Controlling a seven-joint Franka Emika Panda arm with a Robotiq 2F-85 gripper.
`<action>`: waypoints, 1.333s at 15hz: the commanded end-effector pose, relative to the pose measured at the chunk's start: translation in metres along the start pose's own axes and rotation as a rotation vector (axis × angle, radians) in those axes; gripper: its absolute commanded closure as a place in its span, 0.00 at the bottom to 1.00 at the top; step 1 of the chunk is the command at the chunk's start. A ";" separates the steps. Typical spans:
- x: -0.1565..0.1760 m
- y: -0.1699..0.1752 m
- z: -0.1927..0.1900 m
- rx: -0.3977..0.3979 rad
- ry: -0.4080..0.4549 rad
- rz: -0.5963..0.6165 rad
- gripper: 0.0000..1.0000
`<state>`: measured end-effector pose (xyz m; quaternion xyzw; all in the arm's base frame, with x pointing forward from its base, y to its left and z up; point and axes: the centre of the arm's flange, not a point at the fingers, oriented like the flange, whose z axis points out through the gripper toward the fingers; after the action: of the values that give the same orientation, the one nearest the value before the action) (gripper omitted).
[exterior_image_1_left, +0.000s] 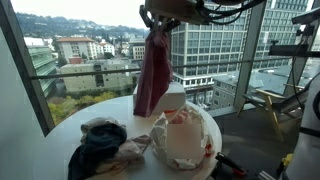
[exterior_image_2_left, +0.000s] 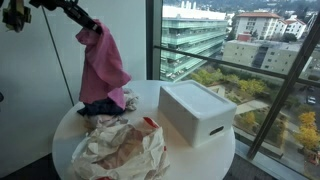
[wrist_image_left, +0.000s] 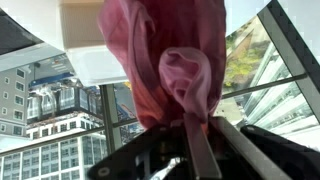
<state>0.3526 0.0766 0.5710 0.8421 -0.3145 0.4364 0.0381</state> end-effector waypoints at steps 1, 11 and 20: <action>-0.008 0.041 -0.082 -0.136 0.015 0.110 0.98; -0.021 0.101 -0.066 -0.335 -0.125 0.088 0.98; -0.034 0.100 0.028 -0.325 -0.202 -0.030 0.98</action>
<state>0.2794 0.0193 0.5287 0.8580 -0.3837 0.3104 0.1421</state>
